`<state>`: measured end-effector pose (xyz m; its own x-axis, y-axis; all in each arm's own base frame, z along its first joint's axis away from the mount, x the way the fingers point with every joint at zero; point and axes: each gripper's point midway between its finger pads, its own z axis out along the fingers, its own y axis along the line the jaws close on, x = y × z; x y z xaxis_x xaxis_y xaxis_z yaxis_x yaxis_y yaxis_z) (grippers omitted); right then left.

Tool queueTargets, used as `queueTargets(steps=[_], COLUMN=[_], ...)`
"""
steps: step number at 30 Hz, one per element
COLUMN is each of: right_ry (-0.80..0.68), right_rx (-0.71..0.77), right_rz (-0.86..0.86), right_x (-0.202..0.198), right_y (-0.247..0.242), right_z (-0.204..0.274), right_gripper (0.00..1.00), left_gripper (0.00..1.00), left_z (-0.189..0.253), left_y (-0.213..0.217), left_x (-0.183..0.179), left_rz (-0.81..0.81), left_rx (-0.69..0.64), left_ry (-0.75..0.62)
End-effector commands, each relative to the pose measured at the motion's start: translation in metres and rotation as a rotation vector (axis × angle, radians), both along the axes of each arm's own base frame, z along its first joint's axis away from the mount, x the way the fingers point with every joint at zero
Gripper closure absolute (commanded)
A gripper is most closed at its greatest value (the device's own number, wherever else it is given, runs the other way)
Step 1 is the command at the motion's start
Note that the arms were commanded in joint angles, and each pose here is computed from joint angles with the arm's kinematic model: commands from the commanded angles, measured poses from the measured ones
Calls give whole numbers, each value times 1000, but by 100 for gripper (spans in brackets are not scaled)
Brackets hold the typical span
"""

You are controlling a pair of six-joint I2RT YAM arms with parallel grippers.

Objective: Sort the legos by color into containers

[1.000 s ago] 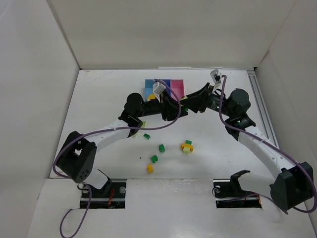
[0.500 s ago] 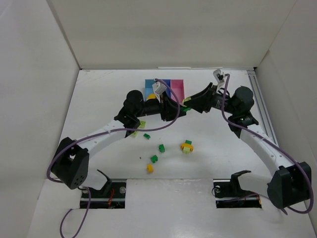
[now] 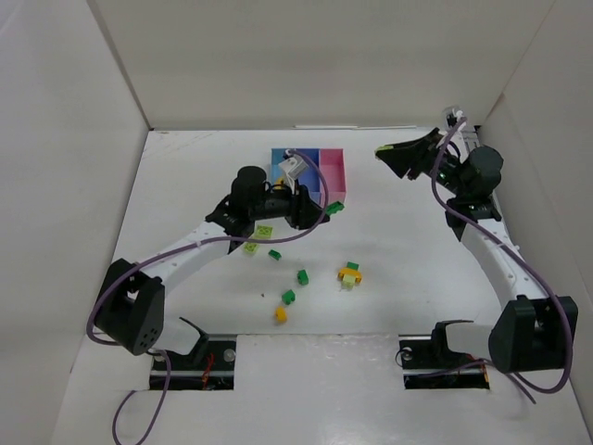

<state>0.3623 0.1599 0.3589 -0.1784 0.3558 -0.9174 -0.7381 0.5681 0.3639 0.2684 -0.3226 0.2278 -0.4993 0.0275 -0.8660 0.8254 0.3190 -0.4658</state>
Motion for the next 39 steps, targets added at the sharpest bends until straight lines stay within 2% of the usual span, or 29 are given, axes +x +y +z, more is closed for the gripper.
queueTargets(steps=[1, 2, 5, 10, 11, 14, 21, 27, 30, 33, 35, 39], right_ry=[-60, -71, -22, 67, 59, 90, 108, 134, 143, 137, 147, 152], right_rx=[-13, -20, -55, -118, -127, -160, -217, -230, -231, -239, -241, -250], right_rz=[-13, -28, -79, -182, -199, -278, -361, -378, -377, -377, -385, -384], right_x=[4, 3, 3, 1, -2, -3, -10, -10, -10, -10, -10, -10], right_y=[-5, -7, -16, -35, -38, -55, -72, -77, -77, -77, -78, -79], right_z=[6, 5, -15, -55, -54, -66, -71, -78, -80, -80, -82, -84], right_gripper=[100, 100, 100, 100, 100, 100, 100, 100, 100, 100, 100, 100], left_gripper=[80, 80, 80, 80, 80, 80, 76, 75, 67, 47, 37, 27], left_z=[24, 24, 24, 17, 14, 0, -27, -55, -55, -53, -53, -53], left_y=[5, 12, 11, -4, -6, -12, -28, -36, -32, -31, -30, -34], left_x=[24, 44, 80, 129, 148, 171, 205, 218, 221, 219, 220, 211], left_rz=[102, 207, 345, 417, 453, 498, 543, 572, 601, 602, 599, 573], left_rx=[-19, -6, 18, 42, 47, 88, 126, 183, 190, 187, 192, 205], left_ry=[-35, -22, 39, 91, 108, 148, 184, 235, 227, 225, 218, 222])
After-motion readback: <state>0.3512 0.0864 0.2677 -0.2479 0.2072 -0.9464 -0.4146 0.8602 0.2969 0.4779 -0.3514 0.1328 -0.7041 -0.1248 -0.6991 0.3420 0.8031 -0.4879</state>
